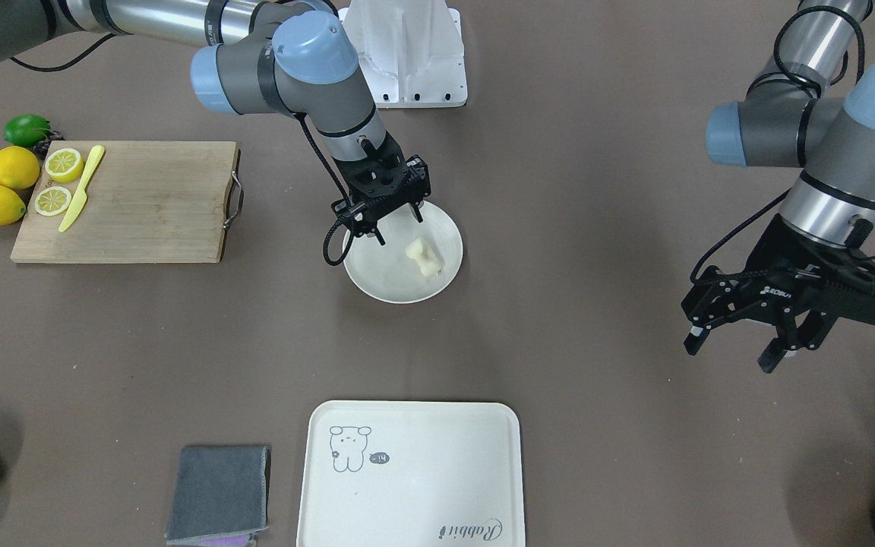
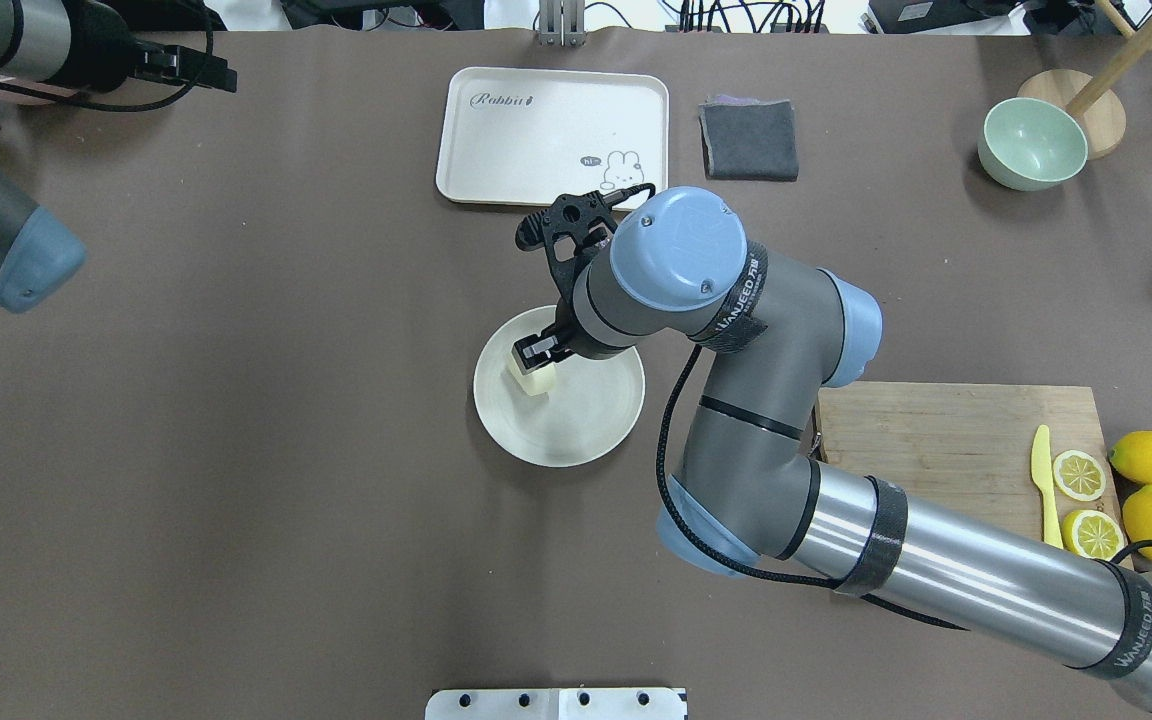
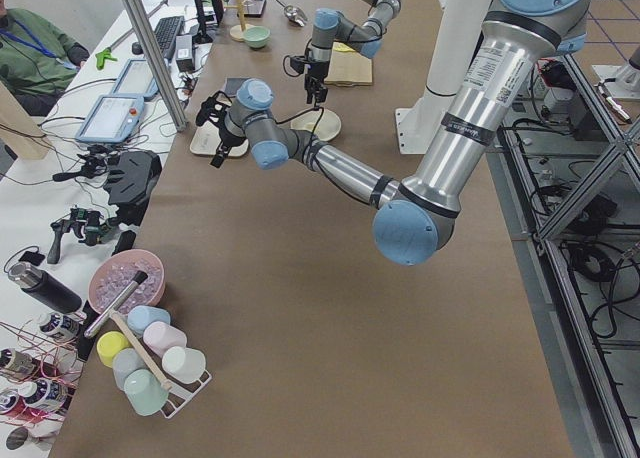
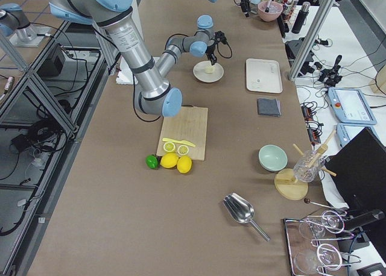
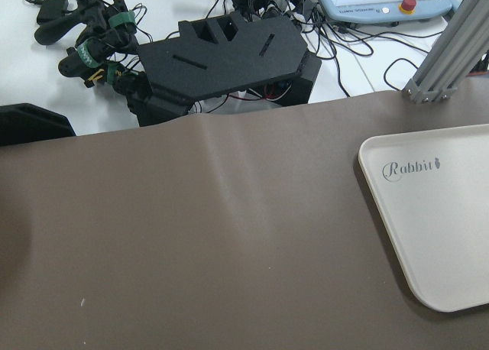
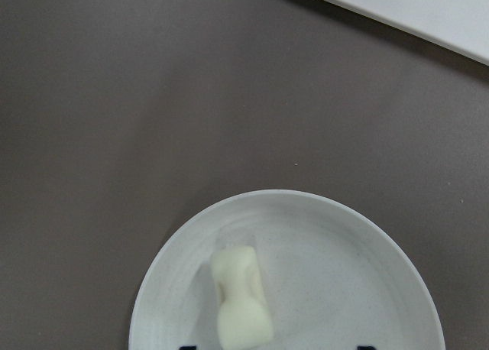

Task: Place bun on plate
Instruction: 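Open the right gripper and lift it away from the plate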

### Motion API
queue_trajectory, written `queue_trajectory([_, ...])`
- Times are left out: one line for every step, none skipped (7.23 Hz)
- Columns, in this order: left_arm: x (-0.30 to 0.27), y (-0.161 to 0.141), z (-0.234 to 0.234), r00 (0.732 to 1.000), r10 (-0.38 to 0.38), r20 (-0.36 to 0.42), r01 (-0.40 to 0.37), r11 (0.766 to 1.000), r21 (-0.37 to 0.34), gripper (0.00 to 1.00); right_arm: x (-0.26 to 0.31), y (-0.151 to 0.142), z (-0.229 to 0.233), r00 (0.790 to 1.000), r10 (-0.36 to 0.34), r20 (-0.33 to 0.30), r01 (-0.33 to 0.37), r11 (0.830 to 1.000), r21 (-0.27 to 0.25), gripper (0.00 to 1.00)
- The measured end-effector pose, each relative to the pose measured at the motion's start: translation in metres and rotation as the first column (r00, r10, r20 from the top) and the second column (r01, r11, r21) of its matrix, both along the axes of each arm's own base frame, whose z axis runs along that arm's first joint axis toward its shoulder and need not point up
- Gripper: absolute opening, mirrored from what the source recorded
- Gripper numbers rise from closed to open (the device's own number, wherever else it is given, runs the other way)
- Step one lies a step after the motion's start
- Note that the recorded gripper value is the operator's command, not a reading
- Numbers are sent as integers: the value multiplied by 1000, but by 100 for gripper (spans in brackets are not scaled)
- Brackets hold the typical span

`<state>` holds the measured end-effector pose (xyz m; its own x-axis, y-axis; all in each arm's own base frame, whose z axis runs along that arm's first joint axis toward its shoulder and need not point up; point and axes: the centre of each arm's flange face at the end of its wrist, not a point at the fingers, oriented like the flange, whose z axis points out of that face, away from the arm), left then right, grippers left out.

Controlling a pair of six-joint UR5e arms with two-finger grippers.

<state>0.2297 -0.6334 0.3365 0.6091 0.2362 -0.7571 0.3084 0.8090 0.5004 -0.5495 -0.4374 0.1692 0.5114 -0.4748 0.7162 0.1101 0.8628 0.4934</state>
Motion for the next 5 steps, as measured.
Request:
queue_trajectory([-16,-7,0,999,-31,-9,31,999,-22,97,4,-1,-3,1000,6,10,-6,1000,-6,100])
queue_trajectory([-38,-15,4,998,-57,-26,55,996,-74,98,12,-7,-7,1000,19,21,-19,1000,-19,100])
queue_trajectory([-72,-23,11,997,-53,-50,46,990,-131,98,32,-22,-9,999,30,37,-29,999,-37,100])
queue_trajectory([-104,-28,14,996,-38,-78,25,986,-163,98,57,-40,-8,998,42,49,-39,998,-55,100])
queue_trajectory([-130,-29,16,994,-28,-105,7,982,-187,98,86,-59,-1,997,61,50,-58,996,-68,100])
